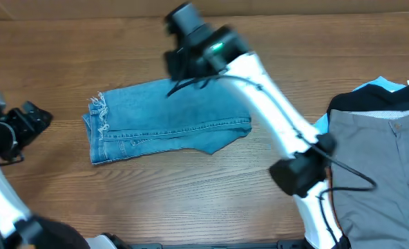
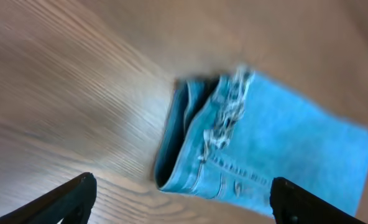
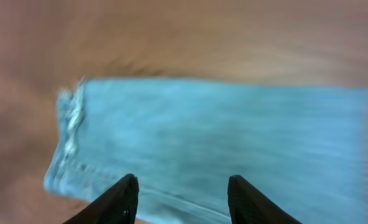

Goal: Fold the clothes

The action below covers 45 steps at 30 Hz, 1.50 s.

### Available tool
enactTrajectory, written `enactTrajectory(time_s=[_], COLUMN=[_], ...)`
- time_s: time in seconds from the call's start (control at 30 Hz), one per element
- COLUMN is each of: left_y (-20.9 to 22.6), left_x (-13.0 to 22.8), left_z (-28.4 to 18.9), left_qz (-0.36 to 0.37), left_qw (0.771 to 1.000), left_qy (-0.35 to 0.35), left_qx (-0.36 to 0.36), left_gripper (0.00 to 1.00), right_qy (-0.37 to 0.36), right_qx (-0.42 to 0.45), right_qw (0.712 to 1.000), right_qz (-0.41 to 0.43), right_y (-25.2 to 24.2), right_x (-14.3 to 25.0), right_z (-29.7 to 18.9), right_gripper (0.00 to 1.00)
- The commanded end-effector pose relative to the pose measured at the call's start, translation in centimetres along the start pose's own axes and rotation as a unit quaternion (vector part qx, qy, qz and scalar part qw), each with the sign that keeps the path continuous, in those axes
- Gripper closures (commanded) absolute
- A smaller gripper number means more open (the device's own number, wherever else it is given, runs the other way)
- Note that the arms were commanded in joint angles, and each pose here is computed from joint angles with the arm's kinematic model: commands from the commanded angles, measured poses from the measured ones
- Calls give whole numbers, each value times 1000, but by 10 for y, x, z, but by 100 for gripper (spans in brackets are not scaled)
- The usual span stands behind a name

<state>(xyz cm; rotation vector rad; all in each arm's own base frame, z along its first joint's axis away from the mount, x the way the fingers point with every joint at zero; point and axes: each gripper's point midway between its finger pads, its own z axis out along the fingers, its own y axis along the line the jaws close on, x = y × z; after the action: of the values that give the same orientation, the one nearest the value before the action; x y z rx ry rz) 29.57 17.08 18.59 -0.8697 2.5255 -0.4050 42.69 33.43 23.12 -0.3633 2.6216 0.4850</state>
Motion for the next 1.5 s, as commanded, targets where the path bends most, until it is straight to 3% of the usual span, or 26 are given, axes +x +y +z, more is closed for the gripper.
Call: enactTrajectory(time_s=[0.0, 0.13, 0.17, 0.23, 0.4, 0.6, 0.83, 1.03, 1.3, 1.47], left_y=[-21, -30, -32, -30, -8, 0, 24, 25, 24, 11], left_x=[23, 48, 56, 68, 92, 111, 108, 93, 72, 65], left_z=[49, 91, 103, 121, 162, 196, 206, 187, 166, 158], left_qz=[66, 99, 106, 116, 118, 107, 95, 94, 89, 95], left_qw=[989, 972, 967, 961, 949, 938, 940, 944, 957, 964], left_qy=[86, 166, 189, 222, 292, 328, 324, 306, 264, 246], left_qx=[101, 136, 138, 119, 28, 21, -51, -79, -77, -21], left_gripper=[9, 11, 8, 0, 0, 0, 0, 0, 0, 0], right_qy=[-58, -60, -64, -73, -70, -57, -57, -55, -51, -53], right_qx=[-19, -77, -84, -81, -69, -59, -59, -56, -47, -40], right_qw=[998, 994, 993, 992, 994, 996, 996, 996, 997, 997], right_qz=[25, 49, 55, 60, 51, 46, 46, 35, 36, 35], right_y=[-20, -32, -37, -46, -59, -64, -64, -65, -68, -71], right_x=[-24, -26, -27, -29, -23, -16, -16, -15, -13, -13], right_z=[-79, -118, -127, -138, -149, -148, -148, -148, -148, -147], right_gripper=[49, 48, 47, 47, 47, 48, 48, 48, 48, 47])
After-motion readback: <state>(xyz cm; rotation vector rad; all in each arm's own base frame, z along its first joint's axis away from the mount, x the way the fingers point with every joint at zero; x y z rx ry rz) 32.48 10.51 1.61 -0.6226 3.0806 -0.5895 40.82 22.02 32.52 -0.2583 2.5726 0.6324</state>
